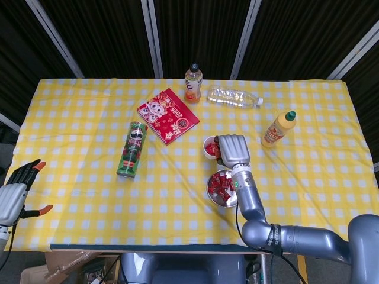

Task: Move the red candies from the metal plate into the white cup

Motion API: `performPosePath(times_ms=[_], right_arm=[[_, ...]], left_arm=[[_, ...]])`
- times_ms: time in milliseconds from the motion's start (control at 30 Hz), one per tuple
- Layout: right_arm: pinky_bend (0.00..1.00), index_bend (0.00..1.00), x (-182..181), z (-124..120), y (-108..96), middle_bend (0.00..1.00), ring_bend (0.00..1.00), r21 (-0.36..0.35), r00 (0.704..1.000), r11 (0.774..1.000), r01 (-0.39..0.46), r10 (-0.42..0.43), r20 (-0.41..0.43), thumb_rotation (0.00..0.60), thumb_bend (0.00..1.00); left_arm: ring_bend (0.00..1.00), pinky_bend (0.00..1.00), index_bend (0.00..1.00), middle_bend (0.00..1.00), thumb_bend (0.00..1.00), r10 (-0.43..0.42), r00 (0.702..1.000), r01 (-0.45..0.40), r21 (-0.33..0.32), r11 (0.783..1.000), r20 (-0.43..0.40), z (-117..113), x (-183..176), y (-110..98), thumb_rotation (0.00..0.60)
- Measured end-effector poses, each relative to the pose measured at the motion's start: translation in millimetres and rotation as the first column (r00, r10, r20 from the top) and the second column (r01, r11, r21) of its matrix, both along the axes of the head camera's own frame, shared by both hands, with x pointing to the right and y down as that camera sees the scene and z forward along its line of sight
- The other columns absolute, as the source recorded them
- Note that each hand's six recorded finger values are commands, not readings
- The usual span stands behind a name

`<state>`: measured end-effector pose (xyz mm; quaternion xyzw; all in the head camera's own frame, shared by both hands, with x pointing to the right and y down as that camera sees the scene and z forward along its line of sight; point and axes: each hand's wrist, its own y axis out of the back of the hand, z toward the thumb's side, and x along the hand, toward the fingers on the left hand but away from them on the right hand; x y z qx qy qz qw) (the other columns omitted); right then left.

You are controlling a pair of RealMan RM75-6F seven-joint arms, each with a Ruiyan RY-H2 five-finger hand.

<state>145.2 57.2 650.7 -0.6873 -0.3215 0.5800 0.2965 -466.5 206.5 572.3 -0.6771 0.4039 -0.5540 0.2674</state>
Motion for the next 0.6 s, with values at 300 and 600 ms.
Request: performPosePath(times_ms=[300,600], right_arm=[[0.88,0.53,-3,29,-17,0.78,0.77,-0.032,0.999,0.999,-0.019,0.018,-0.031,0.6,0.61],[0.88,0.34,-2,47,-12,0.78,0.77,-0.068,0.999,0.998,-0.009,0.006,-0.049,0.6,0.44]], left_arm=[[0.0,0.0,0.0,0.0,0.03,-0.002,1.0,0.002,-0.006,1.0,0.004,1,-1,-1,0.6],[0.0,0.0,0.0,0.0,0.03,-0.003,1.0,0.004,-0.016,1.0,0.003,2,-2,0,0.6]])
